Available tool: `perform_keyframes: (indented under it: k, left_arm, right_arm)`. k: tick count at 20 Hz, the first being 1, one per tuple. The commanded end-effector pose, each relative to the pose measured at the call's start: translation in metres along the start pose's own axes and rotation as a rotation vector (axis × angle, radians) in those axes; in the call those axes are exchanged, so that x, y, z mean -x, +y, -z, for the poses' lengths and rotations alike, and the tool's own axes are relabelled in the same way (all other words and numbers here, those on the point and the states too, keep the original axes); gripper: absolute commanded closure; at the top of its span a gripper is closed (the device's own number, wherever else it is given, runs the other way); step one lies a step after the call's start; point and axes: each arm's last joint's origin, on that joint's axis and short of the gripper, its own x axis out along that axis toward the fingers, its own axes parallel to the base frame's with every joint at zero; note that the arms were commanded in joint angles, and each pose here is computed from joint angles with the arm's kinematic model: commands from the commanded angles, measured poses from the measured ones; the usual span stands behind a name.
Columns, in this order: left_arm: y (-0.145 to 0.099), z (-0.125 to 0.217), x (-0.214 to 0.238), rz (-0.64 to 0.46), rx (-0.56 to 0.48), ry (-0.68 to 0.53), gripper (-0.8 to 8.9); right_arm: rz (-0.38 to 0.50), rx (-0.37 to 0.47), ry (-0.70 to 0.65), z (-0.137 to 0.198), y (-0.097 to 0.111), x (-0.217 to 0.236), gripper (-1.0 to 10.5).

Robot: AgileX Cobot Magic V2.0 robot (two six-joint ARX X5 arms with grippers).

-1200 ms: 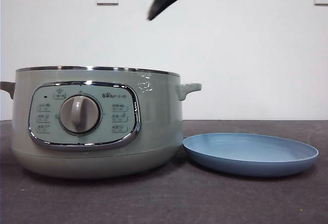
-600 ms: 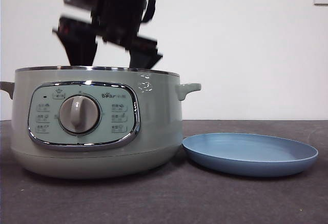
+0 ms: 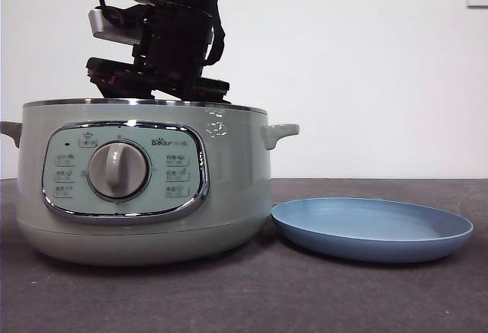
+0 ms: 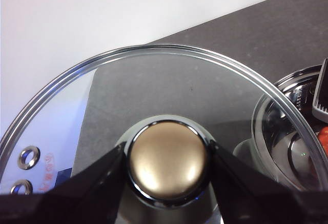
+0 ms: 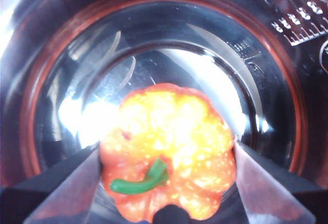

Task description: Take the pumpkin out from the steamer,put the pumpkin in the blue plate,close the lid

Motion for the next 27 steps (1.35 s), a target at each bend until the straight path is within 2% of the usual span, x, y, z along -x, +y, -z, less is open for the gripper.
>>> perform_keyframes:
  k: [1,5,8,9,11,14,19,22,24,27]
  left_arm:
    - [0.005,-0.006,0.006,-0.015,0.026,-0.054,8.23]
    - [0.005,-0.006,0.007,-0.012,0.03,-0.061,8.23]
    - [0.004,-0.011,0.006,0.031,0.052,-0.102,8.23]
    - [0.003,-0.012,0.006,0.051,0.058,-0.115,8.23]
    - [0.003,-0.015,0.006,0.064,0.073,-0.143,8.22]
    - [0.002,-0.016,0.006,0.11,0.076,-0.158,8.23]
    - [0.002,-0.017,0.006,0.115,0.081,-0.162,8.22]
    - [0.002,-0.019,0.007,0.114,0.09,-0.178,8.23]
    - [0.002,-0.02,0.007,0.118,0.097,-0.192,8.23]
    - [-0.001,-0.023,0.005,0.187,0.097,-0.209,8.23]
  right_arm:
    - [0.004,-0.009,-0.031,-0.001,0.0,0.017,9.6]
    - [0.023,-0.024,-0.115,0.008,-0.006,0.083,9.6]
    - [0.041,-0.061,-0.1,0.032,-0.02,0.136,9.6]
    - [0.049,-0.091,-0.083,0.042,-0.027,0.15,9.6]
    - [0.066,-0.206,-0.036,0.064,-0.046,0.173,9.6]
    - [0.114,-0.358,-0.079,0.085,-0.074,0.198,9.6]
    - [0.166,-0.475,-0.064,0.13,-0.09,0.216,9.6]
    - [0.243,-0.546,0.006,0.162,-0.092,0.213,9.6]
    - [0.25,-0.58,0.023,0.181,-0.092,0.207,9.6]
    - [0.257,-0.601,0.005,0.199,-0.089,0.189,9.6]
